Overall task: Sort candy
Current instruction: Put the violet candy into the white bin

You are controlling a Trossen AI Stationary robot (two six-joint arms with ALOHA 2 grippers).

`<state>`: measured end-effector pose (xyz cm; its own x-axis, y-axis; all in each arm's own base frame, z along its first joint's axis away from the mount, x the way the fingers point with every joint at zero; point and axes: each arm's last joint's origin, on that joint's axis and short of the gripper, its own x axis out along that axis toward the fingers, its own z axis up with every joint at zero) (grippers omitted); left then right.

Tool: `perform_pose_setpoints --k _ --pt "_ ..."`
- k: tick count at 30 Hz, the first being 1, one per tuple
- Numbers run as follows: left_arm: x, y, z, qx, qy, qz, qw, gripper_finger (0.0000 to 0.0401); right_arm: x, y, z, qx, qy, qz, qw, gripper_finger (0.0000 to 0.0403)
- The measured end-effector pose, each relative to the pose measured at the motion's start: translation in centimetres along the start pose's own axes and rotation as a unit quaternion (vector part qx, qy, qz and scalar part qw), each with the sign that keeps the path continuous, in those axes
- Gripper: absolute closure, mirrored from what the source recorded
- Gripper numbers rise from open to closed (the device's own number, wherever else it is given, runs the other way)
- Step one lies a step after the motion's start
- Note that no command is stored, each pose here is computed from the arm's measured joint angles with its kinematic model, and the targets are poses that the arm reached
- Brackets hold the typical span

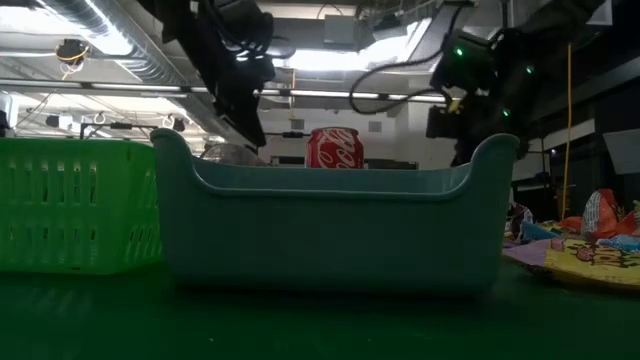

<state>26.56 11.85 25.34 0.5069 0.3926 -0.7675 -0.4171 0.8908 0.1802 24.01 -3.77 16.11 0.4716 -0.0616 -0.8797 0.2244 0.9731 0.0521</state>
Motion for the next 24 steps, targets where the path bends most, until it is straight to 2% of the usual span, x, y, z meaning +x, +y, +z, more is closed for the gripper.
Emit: perform_pose_setpoints --k 12,18,21,24 --pt "-0.4 -2.0 0.5 0.023 -0.025 -0.02 0.999 0.0284 1.7 -0.2 -2.4 0.0 -0.021 -0.001 1.0 0.0214" --pt "-0.6 -2.8 1.0 0.028 -0.053 -0.028 0.998 0.0284 2.9 -0.3 -2.7 -0.004 -0.004 -0.002 1.0 0.0217" --pt "-0.6 -3.0 1.2 0.03 -0.061 -0.031 0.997 0.0284 3.3 -0.3 -2.7 -0.004 -0.002 -0.003 1.0 0.0236" --pt "-0.7 -3.2 1.2 0.032 -0.064 -0.033 0.997 0.0284 3.4 -0.3 -2.6 -0.005 -0.008 -0.004 1.0 0.0272"
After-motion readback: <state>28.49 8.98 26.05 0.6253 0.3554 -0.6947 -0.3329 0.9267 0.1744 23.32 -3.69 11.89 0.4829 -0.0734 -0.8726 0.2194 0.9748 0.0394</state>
